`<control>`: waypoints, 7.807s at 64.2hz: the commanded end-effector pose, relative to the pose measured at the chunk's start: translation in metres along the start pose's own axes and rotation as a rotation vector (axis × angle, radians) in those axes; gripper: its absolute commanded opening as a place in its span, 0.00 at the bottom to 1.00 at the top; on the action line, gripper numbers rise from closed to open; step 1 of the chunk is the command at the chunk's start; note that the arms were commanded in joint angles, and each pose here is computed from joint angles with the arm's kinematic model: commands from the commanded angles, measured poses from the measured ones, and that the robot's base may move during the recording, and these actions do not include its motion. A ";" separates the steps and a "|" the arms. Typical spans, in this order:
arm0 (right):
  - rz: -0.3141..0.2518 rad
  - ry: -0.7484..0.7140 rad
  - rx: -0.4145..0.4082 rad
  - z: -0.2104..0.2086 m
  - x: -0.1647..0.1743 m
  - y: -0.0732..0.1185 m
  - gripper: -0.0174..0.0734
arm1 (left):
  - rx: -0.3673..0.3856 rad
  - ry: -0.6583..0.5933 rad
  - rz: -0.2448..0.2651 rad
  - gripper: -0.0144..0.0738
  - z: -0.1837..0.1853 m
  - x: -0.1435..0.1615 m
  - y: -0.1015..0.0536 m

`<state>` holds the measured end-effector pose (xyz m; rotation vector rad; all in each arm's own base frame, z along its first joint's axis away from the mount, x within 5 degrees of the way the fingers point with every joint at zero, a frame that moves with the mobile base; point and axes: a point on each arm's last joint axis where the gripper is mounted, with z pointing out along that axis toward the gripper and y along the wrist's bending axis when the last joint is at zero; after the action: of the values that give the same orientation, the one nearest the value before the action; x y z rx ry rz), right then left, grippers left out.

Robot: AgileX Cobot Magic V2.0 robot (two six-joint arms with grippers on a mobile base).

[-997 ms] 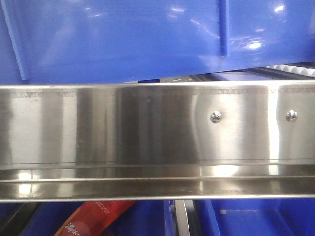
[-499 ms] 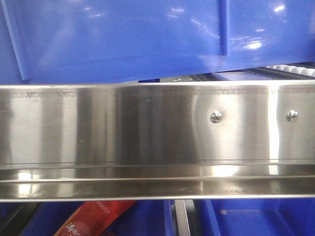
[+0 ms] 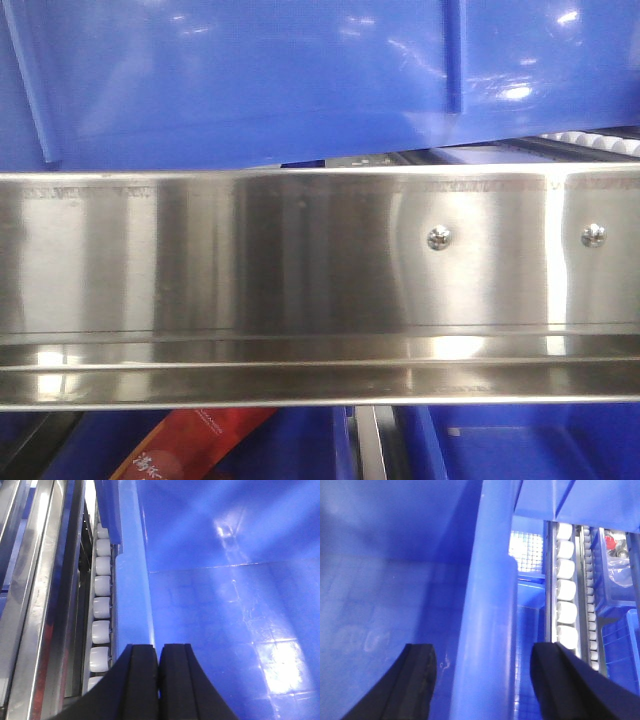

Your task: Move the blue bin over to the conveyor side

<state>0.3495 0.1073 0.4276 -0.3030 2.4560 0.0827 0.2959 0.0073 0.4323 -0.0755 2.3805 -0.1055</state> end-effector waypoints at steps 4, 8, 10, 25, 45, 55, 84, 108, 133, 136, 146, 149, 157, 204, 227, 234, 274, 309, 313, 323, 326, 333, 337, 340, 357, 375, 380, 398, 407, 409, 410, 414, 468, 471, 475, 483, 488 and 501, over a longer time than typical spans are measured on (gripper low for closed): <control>-0.004 -0.023 0.014 -0.004 -0.001 -0.002 0.53 | 0.008 -0.017 0.002 0.14 -0.002 -0.002 -0.002; -0.004 -0.023 0.014 -0.003 -0.001 -0.002 0.53 | 0.008 -0.017 0.002 0.14 -0.002 -0.002 -0.002; -0.004 -0.023 0.014 -0.003 -0.001 -0.002 0.52 | 0.008 -0.017 0.002 0.14 -0.002 -0.002 -0.002; -0.004 -0.023 0.014 -0.003 -0.001 -0.002 0.31 | 0.008 -0.017 0.002 0.14 -0.002 -0.002 -0.002; -0.006 -0.023 0.014 -0.003 -0.001 -0.002 0.10 | 0.008 -0.015 0.002 0.14 -0.002 -0.002 -0.002; -0.006 -0.023 0.014 -0.003 -0.001 -0.002 0.10 | 0.008 -0.025 -0.006 0.14 -0.002 -0.003 -0.002; -0.006 -0.023 0.014 -0.003 -0.001 -0.002 0.10 | 0.012 -0.122 -0.087 0.60 0.000 -0.013 -0.002; -0.006 -0.023 0.014 -0.003 -0.001 -0.002 0.10 | -0.003 0.061 -0.094 0.64 0.048 -0.006 0.002; -0.006 -0.018 0.014 -0.001 -0.001 -0.002 0.10 | -0.008 0.096 -0.093 0.64 0.051 -0.003 0.003; -0.006 -0.018 0.014 -0.001 -0.001 -0.002 0.10 | -0.008 0.096 -0.093 0.64 0.051 -0.003 0.003; -0.006 -0.018 0.014 -0.001 -0.001 -0.002 0.10 | -0.009 0.112 -0.094 0.64 0.054 0.000 0.003; -0.006 -0.018 0.014 -0.001 -0.001 -0.002 0.10 | -0.010 0.121 -0.097 0.64 0.055 0.002 0.003; -0.006 -0.018 0.014 -0.001 -0.001 -0.002 0.10 | -0.012 0.146 -0.116 0.61 0.061 0.008 0.004; -0.006 -0.018 0.014 -0.001 -0.001 -0.002 0.10 | -0.011 0.144 -0.126 0.29 0.061 0.008 0.004; -0.006 -0.018 0.014 -0.001 -0.001 -0.002 0.10 | -0.005 0.146 -0.130 0.15 0.061 0.008 0.003; -0.006 -0.018 0.014 -0.001 -0.001 -0.002 0.10 | -0.005 0.146 -0.130 0.15 0.061 0.008 0.003; -0.007 -0.084 0.046 -0.024 -0.005 -0.006 0.10 | 0.000 0.109 -0.121 0.14 0.044 -0.002 0.001; 0.031 -0.242 0.071 -0.089 -0.005 -0.025 0.10 | -0.041 -0.044 -0.047 0.14 -0.018 -0.029 -0.046; 0.041 -0.256 0.055 -0.097 -0.003 -0.029 0.10 | -0.031 -0.043 -0.039 0.14 -0.018 -0.028 -0.051; 0.045 -0.256 0.047 -0.110 0.011 -0.033 0.10 | -0.014 -0.039 -0.042 0.14 -0.018 -0.027 -0.054; 0.045 -0.244 0.047 -0.111 0.017 -0.033 0.10 | -0.010 -0.038 -0.044 0.14 -0.018 -0.027 -0.054; 0.044 -0.253 0.048 -0.110 0.029 -0.033 0.10 | 0.004 -0.035 -0.049 0.14 -0.018 -0.027 -0.055; 0.042 -0.259 0.050 -0.111 0.036 -0.033 0.10 | 0.008 -0.032 -0.051 0.14 -0.018 -0.026 -0.056; 0.045 -0.263 0.053 -0.112 0.042 -0.034 0.10 | 0.011 -0.031 -0.052 0.14 -0.018 -0.026 -0.056; 0.058 -0.347 0.071 -0.113 0.068 -0.039 0.10 | 0.021 -0.062 -0.055 0.14 -0.037 -0.024 -0.055; 0.066 -0.361 0.054 -0.121 0.068 -0.038 0.10 | 0.033 -0.126 -0.058 0.14 -0.067 -0.019 -0.052; 0.067 -0.361 0.053 -0.121 0.068 -0.038 0.10 | 0.027 -0.137 -0.056 0.14 -0.074 -0.016 -0.050; 0.067 -0.369 0.053 -0.124 0.069 -0.037 0.09 | 0.012 -0.096 -0.051 0.14 -0.079 0.010 -0.044; 0.074 -0.369 0.037 -0.124 0.069 -0.036 0.09 | 0.008 -0.112 -0.049 0.14 -0.083 0.013 -0.042; 0.078 -0.368 0.026 -0.124 0.069 -0.035 0.09 | 0.006 -0.127 -0.047 0.14 -0.084 0.012 -0.042; 0.078 -0.368 0.026 -0.124 0.069 -0.035 0.09 | 0.007 -0.129 -0.047 0.14 -0.084 0.012 -0.042; 0.086 -0.368 0.007 -0.124 0.069 -0.034 0.09 | 0.008 -0.133 -0.047 0.14 -0.084 0.012 -0.042; 0.087 -0.370 0.006 -0.124 0.069 -0.034 0.09 | 0.009 -0.138 -0.047 0.14 -0.084 0.011 -0.042; 0.087 -0.370 0.006 -0.124 0.069 -0.034 0.09 | 0.011 -0.144 -0.047 0.14 -0.084 0.011 -0.042; 0.087 -0.370 0.006 -0.124 0.069 -0.034 0.09 | 0.013 -0.153 -0.047 0.14 -0.084 0.010 -0.042; 0.087 -0.370 0.006 -0.124 0.069 -0.034 0.09 | 0.019 -0.178 -0.047 0.14 -0.084 0.008 -0.043; 0.087 -0.370 0.006 -0.124 0.069 -0.034 0.09 | 0.022 -0.189 -0.046 0.14 -0.085 0.007 -0.043; 0.087 -0.370 0.006 -0.124 0.069 -0.034 0.09 | 0.032 -0.228 -0.046 0.14 -0.085 0.003 -0.044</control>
<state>0.2354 0.0482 0.4625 -0.1633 2.2507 0.1690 0.2401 -0.0321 0.4783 -0.1453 2.2998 -0.1330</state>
